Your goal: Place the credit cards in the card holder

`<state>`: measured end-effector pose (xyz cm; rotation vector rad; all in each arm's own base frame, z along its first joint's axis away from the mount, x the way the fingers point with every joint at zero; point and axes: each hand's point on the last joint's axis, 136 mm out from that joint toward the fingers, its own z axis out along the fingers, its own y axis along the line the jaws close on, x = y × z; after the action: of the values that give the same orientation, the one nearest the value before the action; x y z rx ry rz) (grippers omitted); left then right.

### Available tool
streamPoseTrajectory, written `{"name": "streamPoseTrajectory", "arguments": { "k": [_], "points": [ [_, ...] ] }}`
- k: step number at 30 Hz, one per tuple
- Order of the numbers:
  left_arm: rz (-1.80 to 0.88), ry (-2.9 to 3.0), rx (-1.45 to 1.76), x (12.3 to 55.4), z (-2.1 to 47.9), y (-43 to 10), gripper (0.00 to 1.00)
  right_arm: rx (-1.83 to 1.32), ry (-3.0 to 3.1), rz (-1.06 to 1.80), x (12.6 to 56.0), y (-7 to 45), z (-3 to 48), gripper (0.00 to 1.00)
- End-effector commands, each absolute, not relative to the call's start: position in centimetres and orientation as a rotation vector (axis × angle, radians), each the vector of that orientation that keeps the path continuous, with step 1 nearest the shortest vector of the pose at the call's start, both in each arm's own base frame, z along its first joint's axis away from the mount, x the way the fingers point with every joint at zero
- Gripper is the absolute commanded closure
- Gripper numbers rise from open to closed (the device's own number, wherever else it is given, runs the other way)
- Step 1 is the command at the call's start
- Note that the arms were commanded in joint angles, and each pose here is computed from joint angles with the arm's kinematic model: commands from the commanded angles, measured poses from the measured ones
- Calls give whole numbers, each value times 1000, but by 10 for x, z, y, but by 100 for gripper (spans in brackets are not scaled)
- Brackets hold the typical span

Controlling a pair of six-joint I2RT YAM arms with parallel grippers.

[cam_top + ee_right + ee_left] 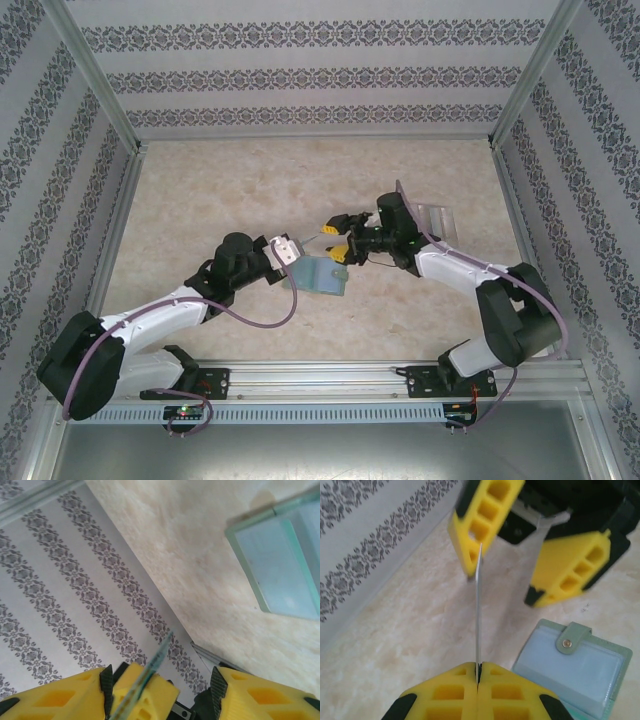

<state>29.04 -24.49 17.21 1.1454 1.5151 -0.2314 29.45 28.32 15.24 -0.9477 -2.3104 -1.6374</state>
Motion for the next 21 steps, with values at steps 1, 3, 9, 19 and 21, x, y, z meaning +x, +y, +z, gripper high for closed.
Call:
{"name": "streamPoseTrajectory", "arguments": {
  "k": [1, 3, 9, 19, 21],
  "points": [
    [-208, 1357, 1220, 282, 186, -257, 100, -954, -2229, -1598, 290, 294, 151, 45],
    [-212, 1320, 1220, 279, 188, -257, 100, -969, -2199, -1584, 288, 297, 149, 47],
    [-234, 1284, 1226, 272, 189, -258, 100, -1023, -2139, -1593, 291, 295, 153, 53],
    [-249, 1254, 1209, 272, 195, -261, 100, -1000, -2040, -1641, 291, 307, 163, 64],
    [-244, 1254, 1218, 273, 193, -262, 100, -990, -2027, -1642, 291, 309, 163, 64]
  ]
}}
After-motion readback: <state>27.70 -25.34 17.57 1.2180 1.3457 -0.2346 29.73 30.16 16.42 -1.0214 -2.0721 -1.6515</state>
